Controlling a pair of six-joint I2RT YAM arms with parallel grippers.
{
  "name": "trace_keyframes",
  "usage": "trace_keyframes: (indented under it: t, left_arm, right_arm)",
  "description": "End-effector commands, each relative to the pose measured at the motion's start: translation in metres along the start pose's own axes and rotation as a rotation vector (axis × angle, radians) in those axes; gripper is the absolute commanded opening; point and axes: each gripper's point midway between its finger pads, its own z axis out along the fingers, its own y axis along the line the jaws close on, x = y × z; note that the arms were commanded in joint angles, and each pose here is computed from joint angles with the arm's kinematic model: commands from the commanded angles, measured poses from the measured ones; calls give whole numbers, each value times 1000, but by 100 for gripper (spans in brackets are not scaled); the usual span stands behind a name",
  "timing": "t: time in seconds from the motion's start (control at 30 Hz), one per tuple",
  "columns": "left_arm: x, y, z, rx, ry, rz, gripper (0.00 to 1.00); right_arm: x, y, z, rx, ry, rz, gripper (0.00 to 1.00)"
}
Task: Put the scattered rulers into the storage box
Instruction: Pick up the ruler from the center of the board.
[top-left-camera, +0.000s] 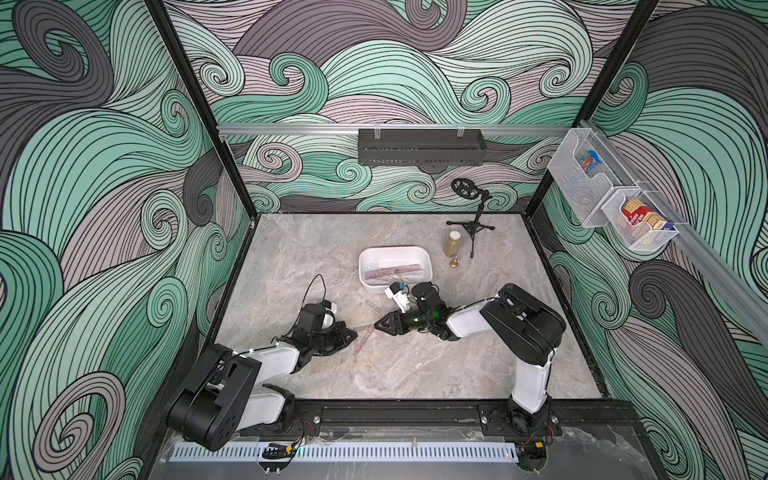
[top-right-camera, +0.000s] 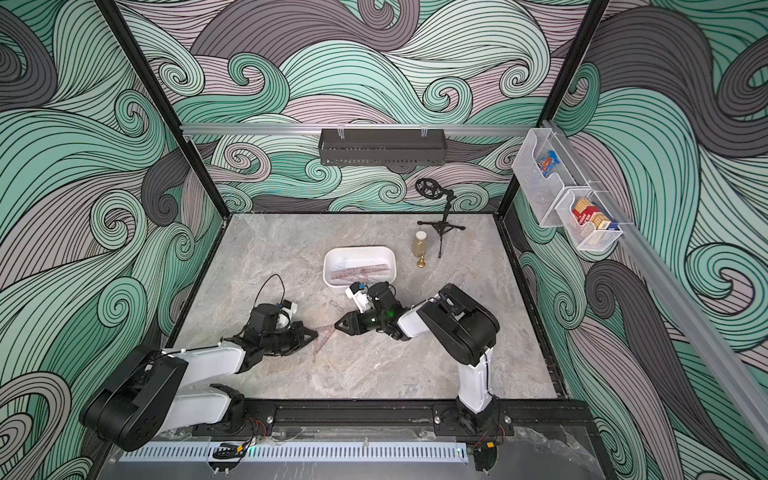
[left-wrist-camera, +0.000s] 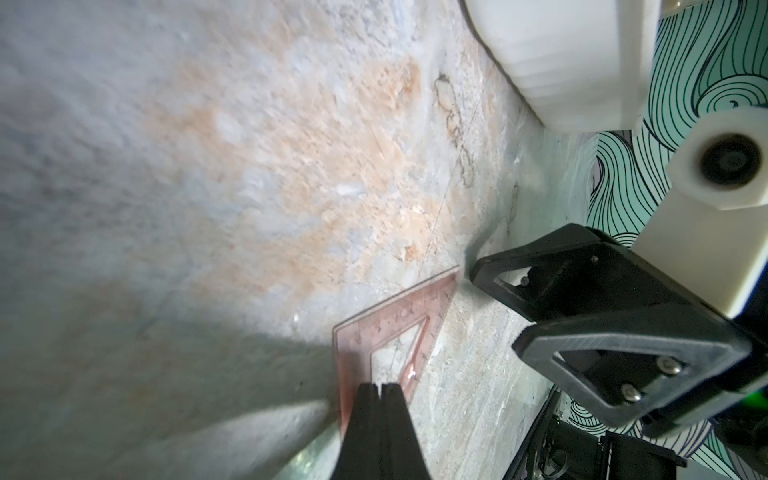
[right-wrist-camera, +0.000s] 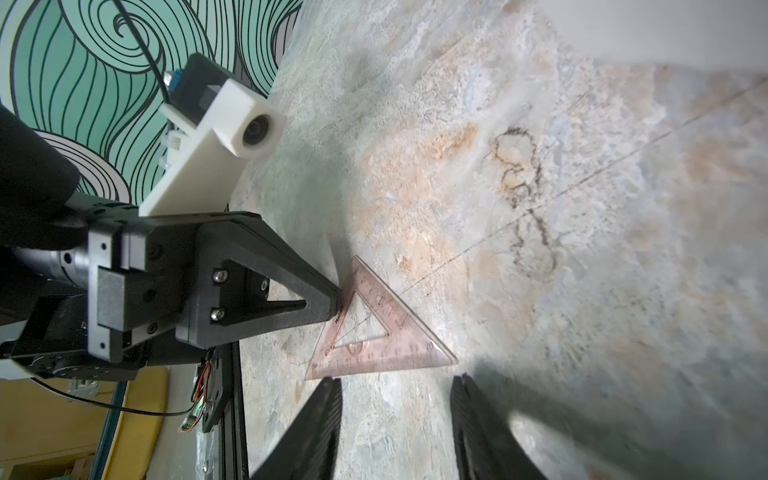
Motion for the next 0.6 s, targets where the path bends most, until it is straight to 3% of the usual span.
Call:
trace_keyframes:
  t: [0.0,0.57]
  left_arm:
    - [9,26,-3,-104,8,-28,0]
    - [16,30,0,-96,34,-34,0]
  right_arm:
    - [2,-3,6,11,16,-11,47]
    - [11,3,15,-58,41,31,46]
